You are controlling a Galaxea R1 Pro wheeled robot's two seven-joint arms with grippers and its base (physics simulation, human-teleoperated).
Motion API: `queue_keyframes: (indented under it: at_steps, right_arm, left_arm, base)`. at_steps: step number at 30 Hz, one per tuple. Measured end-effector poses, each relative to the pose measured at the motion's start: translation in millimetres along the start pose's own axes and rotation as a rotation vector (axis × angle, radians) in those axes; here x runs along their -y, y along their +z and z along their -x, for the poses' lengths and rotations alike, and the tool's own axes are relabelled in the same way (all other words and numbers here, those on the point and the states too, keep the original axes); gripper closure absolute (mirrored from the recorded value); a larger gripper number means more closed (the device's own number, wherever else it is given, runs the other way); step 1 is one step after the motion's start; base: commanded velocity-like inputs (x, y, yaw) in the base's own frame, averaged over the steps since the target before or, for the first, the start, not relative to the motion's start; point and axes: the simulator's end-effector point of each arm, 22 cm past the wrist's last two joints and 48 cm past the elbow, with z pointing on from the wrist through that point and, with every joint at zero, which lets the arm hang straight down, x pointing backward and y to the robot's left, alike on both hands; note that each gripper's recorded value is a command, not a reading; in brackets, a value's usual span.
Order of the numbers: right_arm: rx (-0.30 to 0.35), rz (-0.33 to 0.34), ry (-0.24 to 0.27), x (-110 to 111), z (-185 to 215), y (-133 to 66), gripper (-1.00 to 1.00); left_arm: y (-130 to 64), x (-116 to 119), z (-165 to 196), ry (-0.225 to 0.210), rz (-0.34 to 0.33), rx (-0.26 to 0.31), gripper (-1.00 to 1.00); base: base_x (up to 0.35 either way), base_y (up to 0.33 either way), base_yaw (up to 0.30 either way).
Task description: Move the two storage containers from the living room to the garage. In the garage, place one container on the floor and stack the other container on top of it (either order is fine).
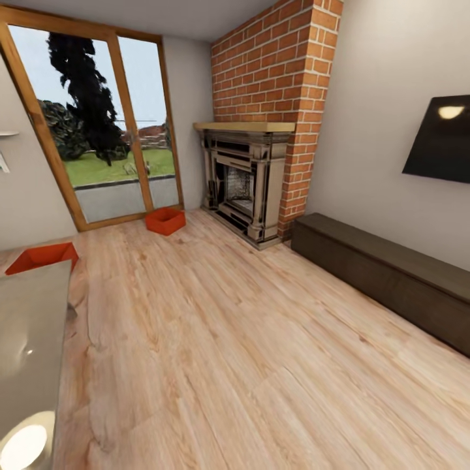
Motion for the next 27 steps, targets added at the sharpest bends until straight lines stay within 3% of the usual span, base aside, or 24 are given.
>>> queue_keyframes:
  at_steps: [27]
  right_arm:
    - [0.0,0.0,0.0,0.0,-0.2,0.0,-1.0]
  left_arm:
    - [0.1,-0.1,0.5,0.0,-0.001,0.001,-1.0]
  base:
    - [0.34,0.0,0.0]
